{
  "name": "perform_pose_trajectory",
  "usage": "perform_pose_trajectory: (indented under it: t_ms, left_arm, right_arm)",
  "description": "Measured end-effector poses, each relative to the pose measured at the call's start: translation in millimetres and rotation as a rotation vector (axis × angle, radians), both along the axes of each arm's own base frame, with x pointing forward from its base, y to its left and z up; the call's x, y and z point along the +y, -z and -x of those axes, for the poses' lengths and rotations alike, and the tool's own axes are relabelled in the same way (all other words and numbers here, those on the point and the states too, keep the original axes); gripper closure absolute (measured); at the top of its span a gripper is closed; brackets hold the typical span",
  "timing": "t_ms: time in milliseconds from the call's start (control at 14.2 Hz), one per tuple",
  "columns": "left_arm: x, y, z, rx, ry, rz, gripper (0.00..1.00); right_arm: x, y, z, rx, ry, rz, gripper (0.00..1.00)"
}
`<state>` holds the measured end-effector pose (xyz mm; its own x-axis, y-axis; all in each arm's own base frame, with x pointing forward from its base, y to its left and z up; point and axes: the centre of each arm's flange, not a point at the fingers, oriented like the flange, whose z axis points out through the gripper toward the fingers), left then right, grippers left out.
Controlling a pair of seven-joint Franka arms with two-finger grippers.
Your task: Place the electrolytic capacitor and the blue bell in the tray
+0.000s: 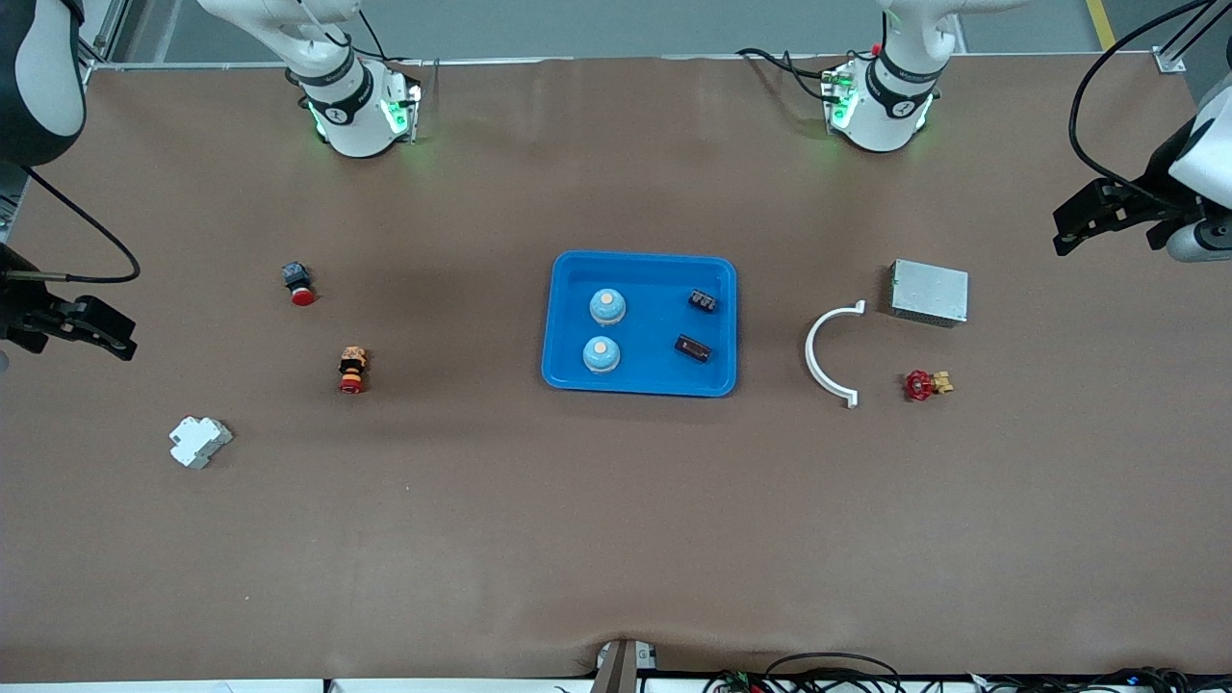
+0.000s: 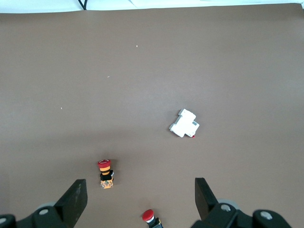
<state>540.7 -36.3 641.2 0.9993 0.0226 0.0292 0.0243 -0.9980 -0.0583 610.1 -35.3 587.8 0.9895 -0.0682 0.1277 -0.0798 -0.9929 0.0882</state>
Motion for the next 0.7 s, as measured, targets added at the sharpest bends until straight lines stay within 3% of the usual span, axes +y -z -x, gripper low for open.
perform_pose_trajectory:
  t_ms: [211, 704]
  left_arm:
    - [0.0, -0.5, 0.0, -0.001, 0.0, 0.0, 0.0]
    - [0.0, -0.7, 0.0, -0.002, 0.0, 0.0, 0.0]
  right_arm:
    - [2.8, -4.2, 7.4, -0.001, 0.004, -0.034, 0.0]
    - [4.4, -24.9, 25.0, 0.002, 0.008, -0.043, 0.0]
